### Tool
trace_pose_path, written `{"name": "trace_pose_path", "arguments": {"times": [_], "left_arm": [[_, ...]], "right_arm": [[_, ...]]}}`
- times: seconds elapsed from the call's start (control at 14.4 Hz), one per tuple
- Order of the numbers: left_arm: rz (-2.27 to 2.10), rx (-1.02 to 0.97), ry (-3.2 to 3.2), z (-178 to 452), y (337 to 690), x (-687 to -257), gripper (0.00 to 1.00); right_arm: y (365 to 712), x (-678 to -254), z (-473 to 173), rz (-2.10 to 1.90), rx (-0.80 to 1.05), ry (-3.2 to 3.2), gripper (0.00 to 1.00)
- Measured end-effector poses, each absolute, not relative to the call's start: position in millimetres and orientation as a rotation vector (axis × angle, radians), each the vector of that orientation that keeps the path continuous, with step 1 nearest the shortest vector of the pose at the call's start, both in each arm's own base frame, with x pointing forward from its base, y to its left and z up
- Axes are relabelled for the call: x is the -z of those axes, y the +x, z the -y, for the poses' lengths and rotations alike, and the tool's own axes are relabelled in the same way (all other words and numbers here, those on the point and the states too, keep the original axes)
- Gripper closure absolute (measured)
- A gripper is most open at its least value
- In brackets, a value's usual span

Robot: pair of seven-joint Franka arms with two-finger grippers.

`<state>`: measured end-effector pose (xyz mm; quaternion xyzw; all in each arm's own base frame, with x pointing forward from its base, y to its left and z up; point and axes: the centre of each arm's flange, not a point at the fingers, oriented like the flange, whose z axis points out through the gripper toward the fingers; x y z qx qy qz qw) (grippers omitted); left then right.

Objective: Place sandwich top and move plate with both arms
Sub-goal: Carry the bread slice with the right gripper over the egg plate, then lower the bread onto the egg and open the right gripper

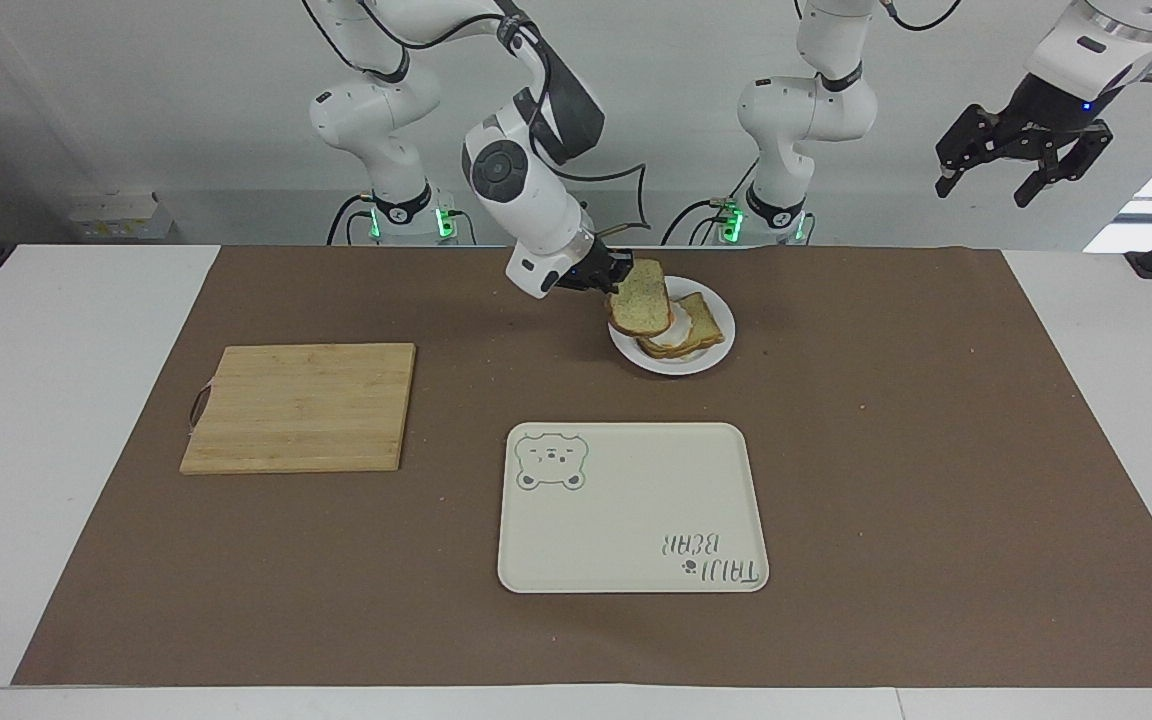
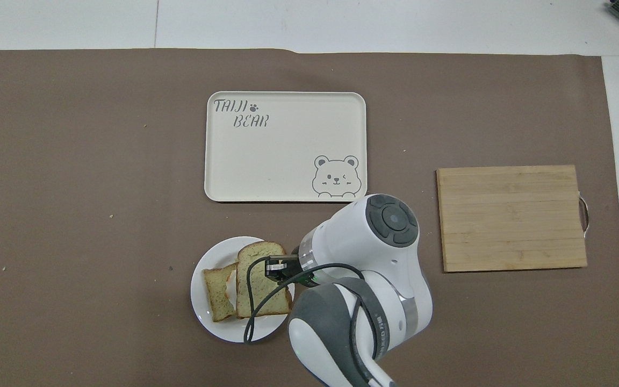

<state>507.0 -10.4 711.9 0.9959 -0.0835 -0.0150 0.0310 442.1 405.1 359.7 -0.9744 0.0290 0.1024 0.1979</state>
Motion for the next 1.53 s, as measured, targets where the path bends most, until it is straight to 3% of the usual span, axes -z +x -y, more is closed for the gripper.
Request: {"name": "trace_pose_path", "arguments": {"times": [0.69, 0.83, 1.32, 1.53], "left_arm": [[0.265, 0.055, 3.068, 12.8, 506.2, -711.3, 0.0], [0.268, 0.062, 3.067, 13.7, 505.1, -710.8, 0.0], [0.272, 0.07, 3.065, 14.9, 503.2, -709.9, 0.0], [0.274, 0.071, 3.065, 15.5, 503.1, -709.9, 0.0]], "right_arm": [[442.0, -342.8, -409.3, -0.085, -0.269, -2.74, 0.93], [441.7, -341.2, -408.2, -0.077, -0.269, -2.744, 0.78], [464.5, -346.6, -387.4, 0.118, -0.088, -2.898, 0.01], [510.1, -364.3, -341.6, 0.102, 0.025, -2.929, 0.0]]}}
